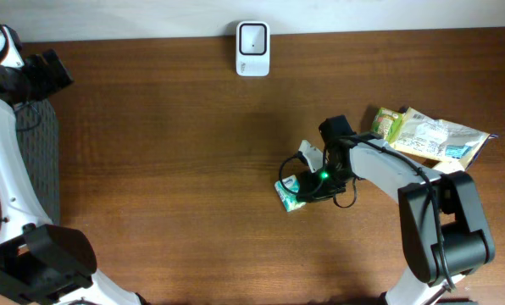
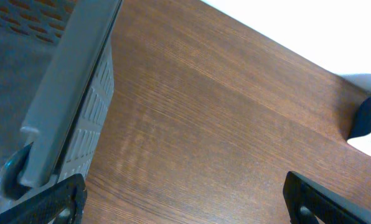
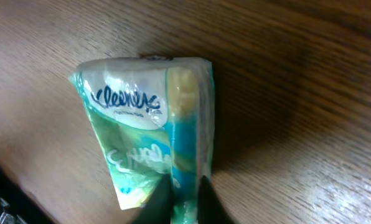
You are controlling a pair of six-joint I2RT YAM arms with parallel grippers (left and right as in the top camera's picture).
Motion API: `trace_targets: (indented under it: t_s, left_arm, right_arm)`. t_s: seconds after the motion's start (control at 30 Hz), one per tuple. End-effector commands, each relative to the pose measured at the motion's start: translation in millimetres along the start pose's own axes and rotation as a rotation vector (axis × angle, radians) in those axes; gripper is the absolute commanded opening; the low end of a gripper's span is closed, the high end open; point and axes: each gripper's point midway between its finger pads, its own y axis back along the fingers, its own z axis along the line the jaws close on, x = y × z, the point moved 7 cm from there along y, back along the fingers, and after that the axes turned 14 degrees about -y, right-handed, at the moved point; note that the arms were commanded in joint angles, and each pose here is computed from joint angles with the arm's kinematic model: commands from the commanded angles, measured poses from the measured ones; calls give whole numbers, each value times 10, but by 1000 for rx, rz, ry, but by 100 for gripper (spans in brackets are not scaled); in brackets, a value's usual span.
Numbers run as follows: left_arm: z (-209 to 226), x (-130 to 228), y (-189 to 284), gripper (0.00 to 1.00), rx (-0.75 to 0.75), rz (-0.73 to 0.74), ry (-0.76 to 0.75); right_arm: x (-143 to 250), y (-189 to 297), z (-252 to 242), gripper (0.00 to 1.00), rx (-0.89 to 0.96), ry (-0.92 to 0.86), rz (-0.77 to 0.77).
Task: Scan the item barcode
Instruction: 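Lift the tissue pack and hold it in front of the scanner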
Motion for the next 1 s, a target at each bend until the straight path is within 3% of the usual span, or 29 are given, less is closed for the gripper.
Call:
trace_targets:
  t_s: [0.0, 0.13, 0.43, 0.8, 0.97]
  left_arm:
    - [93, 5, -1, 99, -26, 1, 16]
    - [93, 5, -1, 99, -26, 1, 16]
    - [95, 6, -1, 99, -26, 1, 16]
    - [93, 6, -1, 99, -26, 2, 16]
    - [93, 6, -1, 99, -26, 2, 16]
  right_arm:
    - [42, -36, -19, 4, -23, -23, 16]
    - [-34, 192, 310, 4, -330, 7, 20]
    - [-263, 1286, 1210, 4, -1012, 302, -51]
    - [-492, 2162, 1583, 4, -1048, 286, -78]
    - [-545, 2469, 1504, 4, -1045, 267, -139]
